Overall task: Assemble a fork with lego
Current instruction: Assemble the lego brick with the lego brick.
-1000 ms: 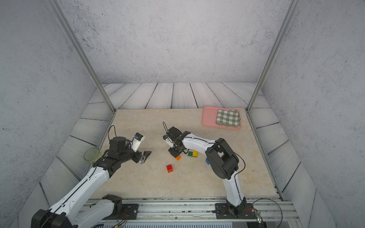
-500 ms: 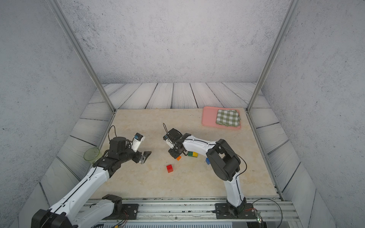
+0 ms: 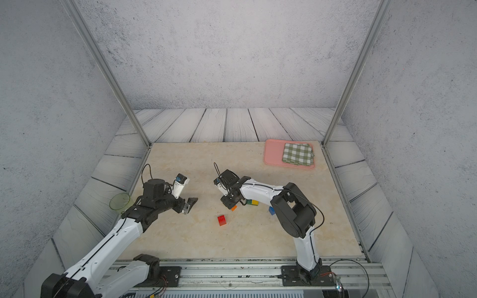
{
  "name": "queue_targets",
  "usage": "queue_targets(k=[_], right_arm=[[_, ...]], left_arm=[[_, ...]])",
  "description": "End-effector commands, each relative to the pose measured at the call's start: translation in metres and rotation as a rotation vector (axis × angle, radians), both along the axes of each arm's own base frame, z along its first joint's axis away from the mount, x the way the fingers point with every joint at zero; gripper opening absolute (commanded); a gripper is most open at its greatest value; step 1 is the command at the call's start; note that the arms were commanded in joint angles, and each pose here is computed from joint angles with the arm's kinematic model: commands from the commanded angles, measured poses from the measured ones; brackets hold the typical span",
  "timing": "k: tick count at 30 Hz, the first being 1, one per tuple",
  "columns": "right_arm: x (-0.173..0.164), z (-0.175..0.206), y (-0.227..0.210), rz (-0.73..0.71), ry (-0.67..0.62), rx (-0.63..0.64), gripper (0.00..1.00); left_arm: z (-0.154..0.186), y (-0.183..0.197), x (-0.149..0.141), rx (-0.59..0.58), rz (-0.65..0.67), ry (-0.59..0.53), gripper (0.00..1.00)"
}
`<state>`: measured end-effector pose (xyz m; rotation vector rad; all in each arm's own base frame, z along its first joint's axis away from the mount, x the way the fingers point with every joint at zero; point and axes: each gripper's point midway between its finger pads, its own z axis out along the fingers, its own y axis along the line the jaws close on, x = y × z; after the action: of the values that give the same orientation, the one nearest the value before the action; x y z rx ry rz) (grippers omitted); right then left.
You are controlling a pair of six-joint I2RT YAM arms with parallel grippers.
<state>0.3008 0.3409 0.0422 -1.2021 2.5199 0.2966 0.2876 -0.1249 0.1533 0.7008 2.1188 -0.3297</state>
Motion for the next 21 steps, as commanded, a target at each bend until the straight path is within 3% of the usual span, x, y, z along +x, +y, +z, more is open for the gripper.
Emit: queue_targets(k=[1, 4, 11, 14, 17, 21], right_arm=[[-0.037, -0.044, -0.027, 0.072, 0.193, -0.177, 0.01], [-0.027, -0.044, -0.032, 0.181, 0.154, -0.232, 0.01], [0.0, -0.018, -0.021, 0.385, 0.005, -0.149, 0.06], [0.007, -0.015, -0.015, 0.415, 0.006, -0.156, 0.1], [0.008, -0.011, -0.011, 0.416, 0.02, -0.139, 0.18], [0.006, 0.003, -0.004, 0.408, 0.017, -0.076, 0.36]], left_arm=[[0.003, -0.002, -0.001, -0.007, -0.001, -0.011, 0.98], [0.002, -0.001, -0.001, -0.006, 0.0, -0.01, 0.98], [0.001, -0.002, 0.001, -0.006, -0.002, -0.007, 0.98], [0.003, -0.002, 0.001, -0.005, 0.0, -0.008, 0.98], [0.002, -0.002, 0.002, -0.003, 0.002, -0.007, 0.98], [0.004, -0.002, 0.003, -0.004, 0.005, -0.009, 0.98]])
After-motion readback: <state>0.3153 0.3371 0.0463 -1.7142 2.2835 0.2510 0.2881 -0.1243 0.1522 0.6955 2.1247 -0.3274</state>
